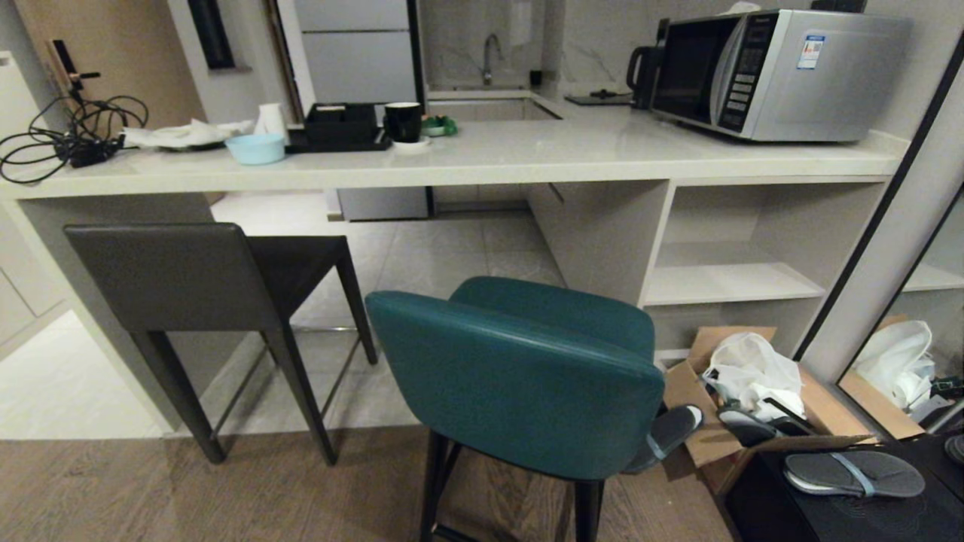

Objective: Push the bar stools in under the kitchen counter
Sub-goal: Pull the gray chair out from under the dining table

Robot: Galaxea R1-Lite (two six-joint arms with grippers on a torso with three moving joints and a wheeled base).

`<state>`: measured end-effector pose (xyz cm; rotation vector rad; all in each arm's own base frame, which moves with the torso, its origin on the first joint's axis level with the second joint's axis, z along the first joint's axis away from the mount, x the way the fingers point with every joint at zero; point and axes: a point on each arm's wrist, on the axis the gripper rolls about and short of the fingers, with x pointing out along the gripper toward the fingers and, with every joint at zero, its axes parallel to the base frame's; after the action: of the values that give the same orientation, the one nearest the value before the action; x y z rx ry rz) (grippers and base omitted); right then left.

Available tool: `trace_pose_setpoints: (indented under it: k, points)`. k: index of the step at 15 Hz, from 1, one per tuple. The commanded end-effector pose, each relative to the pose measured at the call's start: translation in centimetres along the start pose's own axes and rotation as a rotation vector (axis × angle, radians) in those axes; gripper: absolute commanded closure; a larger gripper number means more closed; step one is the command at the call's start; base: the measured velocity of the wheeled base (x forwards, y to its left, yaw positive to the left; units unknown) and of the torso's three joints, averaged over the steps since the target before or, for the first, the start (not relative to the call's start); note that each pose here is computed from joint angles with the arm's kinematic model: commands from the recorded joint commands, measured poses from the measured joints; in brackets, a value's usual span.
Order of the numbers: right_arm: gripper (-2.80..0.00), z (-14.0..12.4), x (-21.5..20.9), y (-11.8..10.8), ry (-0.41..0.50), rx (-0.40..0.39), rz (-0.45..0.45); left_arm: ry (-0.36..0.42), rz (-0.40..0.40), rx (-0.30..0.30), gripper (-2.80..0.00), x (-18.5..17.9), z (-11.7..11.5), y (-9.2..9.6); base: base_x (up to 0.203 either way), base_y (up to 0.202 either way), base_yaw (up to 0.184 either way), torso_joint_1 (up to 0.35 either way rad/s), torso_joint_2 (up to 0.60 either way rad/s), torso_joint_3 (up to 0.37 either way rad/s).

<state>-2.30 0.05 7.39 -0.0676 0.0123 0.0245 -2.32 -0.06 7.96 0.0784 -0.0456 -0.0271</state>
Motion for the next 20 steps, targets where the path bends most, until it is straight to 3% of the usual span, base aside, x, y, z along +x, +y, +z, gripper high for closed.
trace_pose_setpoints:
  k: [1, 17, 20]
  points:
    - [0.0, -0.04, 0.03, 0.0, 0.004, 0.002, 0.001, 0.021, -0.002, 0.0, 0.0, 0.14, -0.51, -0.04, -0.002, 0.081, 0.0, 0.002, 0.01, 0.002]
    - [0.0, -0.04, 0.03, 0.0, 0.004, 0.003, -0.001, 0.02, 0.0, -0.003, 0.0, 0.15, -0.49, -0.03, 0.0, 0.194, -0.001, 0.002, 0.0, 0.003]
    - [0.0, -0.04, 0.03, 0.0, 0.004, 0.003, -0.001, 0.021, 0.015, -0.026, 0.0, 0.14, -0.5, 0.0, 0.0, 0.198, -0.002, 0.004, 0.0, 0.001]
